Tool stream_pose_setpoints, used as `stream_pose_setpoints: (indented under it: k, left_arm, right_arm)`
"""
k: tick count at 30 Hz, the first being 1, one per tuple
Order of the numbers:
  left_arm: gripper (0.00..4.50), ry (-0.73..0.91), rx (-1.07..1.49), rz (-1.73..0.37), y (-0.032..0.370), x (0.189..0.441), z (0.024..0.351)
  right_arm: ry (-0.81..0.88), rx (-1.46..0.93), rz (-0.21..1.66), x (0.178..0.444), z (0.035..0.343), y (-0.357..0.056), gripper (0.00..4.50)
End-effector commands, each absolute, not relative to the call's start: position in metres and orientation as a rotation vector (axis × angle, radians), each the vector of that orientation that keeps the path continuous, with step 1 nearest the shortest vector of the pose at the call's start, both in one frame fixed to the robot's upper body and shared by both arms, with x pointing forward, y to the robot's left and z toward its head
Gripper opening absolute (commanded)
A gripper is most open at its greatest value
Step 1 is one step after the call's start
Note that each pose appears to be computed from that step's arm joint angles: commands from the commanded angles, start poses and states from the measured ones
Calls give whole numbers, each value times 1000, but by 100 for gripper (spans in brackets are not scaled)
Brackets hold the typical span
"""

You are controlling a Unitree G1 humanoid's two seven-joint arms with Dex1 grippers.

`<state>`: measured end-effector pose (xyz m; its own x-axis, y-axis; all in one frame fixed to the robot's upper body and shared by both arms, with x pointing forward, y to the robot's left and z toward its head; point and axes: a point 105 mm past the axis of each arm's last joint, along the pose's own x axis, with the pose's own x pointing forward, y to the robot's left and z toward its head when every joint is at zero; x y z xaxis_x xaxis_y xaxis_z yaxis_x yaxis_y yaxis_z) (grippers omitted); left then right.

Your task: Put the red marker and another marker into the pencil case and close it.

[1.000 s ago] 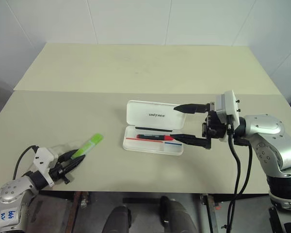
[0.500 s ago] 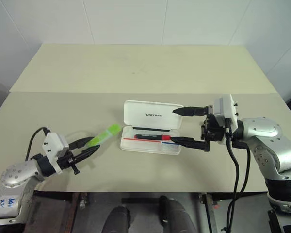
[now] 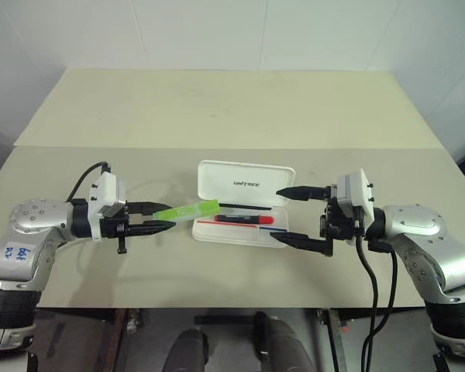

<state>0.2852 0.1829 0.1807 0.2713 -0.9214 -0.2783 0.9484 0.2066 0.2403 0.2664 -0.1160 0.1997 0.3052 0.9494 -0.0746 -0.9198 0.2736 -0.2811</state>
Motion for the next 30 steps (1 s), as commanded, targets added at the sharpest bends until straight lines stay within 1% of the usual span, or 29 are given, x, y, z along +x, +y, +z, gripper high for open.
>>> stream_pose_setpoints:
  k: [1, 4, 7, 14, 26, 30]
  left_arm:
    - [102, 73, 426, -1352, 174, 294, 180]
    - [102, 76, 430, -1391, 162, 303, 171]
    - [102, 88, 455, -1434, 153, 307, 160]
    - [102, 85, 465, -1470, 133, 318, 145]
    - [102, 119, 490, -1511, 129, 320, 130]
    - [102, 129, 489, -1506, 129, 325, 123]
  right_arm:
    - [-168, -317, 1231, 259, 210, -117, 450]
    - [-166, -317, 1205, 256, 210, -119, 450]
    - [-147, -325, 1181, 252, 209, -125, 450]
    - [-107, -338, 1143, 244, 206, -135, 450]
    - [-115, -330, 1116, 239, 208, -133, 450]
    - [-120, -326, 1109, 239, 208, -132, 450]
